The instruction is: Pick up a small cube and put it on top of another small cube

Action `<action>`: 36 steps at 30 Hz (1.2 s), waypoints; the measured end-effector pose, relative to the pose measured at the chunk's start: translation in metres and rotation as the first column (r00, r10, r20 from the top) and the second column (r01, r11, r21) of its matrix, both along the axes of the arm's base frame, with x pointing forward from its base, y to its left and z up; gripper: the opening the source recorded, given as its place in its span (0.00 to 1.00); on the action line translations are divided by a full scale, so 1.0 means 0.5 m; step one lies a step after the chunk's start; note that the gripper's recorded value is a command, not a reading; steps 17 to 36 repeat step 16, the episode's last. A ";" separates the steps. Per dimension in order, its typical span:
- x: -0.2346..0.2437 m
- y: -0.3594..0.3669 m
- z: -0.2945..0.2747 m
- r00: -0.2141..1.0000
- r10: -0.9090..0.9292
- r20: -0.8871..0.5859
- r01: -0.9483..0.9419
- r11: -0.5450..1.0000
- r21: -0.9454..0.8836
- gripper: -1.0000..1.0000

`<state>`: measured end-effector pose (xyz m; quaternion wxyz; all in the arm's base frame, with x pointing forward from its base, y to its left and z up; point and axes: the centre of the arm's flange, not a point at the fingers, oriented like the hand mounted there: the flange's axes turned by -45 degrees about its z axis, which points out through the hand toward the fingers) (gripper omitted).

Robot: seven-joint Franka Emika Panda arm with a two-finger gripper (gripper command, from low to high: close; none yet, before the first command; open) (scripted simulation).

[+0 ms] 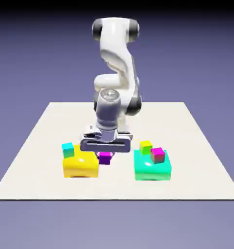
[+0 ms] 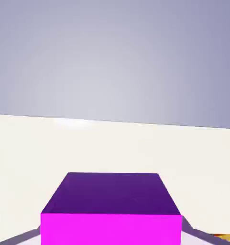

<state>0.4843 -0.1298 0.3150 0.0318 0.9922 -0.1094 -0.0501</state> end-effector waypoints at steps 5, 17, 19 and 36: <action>-0.188 -0.192 0.042 0.909 -0.417 0.013 0.416 0.908 0.056 0.00; -0.244 -0.225 -0.063 0.859 -0.512 0.011 0.510 0.857 0.075 1.00; -0.244 -0.225 -0.063 0.859 -0.512 0.011 0.510 0.857 0.075 1.00; -0.244 -0.225 -0.063 0.859 -0.512 0.011 0.510 0.857 0.075 1.00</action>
